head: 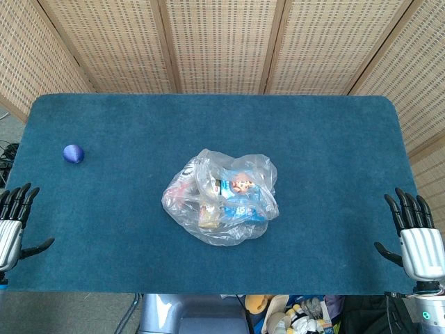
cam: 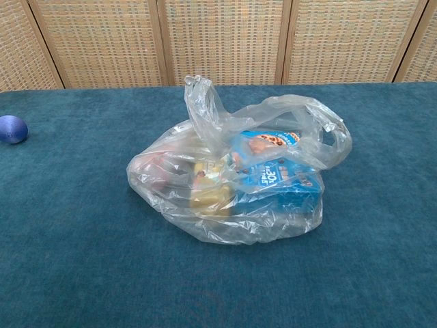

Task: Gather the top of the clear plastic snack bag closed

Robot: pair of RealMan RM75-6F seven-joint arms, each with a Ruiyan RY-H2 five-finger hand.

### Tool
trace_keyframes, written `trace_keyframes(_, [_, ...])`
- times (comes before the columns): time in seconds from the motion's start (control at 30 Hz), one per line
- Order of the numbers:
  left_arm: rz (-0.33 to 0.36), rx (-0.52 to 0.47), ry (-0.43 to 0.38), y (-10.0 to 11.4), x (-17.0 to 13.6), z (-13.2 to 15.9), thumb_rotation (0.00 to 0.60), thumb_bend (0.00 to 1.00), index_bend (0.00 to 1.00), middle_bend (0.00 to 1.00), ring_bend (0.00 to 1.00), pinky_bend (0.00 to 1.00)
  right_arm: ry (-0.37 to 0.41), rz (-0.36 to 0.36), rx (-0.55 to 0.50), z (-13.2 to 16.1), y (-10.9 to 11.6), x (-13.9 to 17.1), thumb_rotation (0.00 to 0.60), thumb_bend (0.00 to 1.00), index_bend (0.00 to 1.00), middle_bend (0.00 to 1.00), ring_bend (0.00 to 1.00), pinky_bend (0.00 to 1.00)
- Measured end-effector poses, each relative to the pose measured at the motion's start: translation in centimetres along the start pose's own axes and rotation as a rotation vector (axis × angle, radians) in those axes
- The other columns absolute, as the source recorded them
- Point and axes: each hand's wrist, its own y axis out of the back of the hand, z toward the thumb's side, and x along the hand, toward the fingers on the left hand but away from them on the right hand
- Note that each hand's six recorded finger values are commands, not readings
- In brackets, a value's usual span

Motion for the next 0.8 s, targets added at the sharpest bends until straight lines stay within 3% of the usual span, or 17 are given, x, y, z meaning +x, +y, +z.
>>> trace_keyframes(0.23, [-0.007, -0.005, 0.005, 0.1, 0.0, 0.0, 0.6, 0.0, 0.0, 0.0, 0.0, 0.0, 0.02, 0.022, -0.011, 0.5, -0.5, -0.3, 0.6, 0.0, 0.0, 0.0, 0.0, 0.0])
trace_keyframes(0.37, [-0.005, -0.009, 0.007, 0.1, 0.2, 0.0, 0.6, 0.0, 0.0, 0.0, 0.0, 0.0, 0.075, 0.042, -0.016, 1.6, -0.9, -1.3, 0.6, 0.0, 0.0, 0.0, 0.0, 0.0])
trace_keyframes(0.8, [-0.001, -0.023, 0.048, 0.4, 1.0, -0.6, 0.6, 0.0, 0.0, 0.0, 0.0, 0.0, 0.449, 0.088, -0.105, 10.6, -2.8, -9.7, 0.6, 0.0, 0.0, 0.0, 0.0, 0.0])
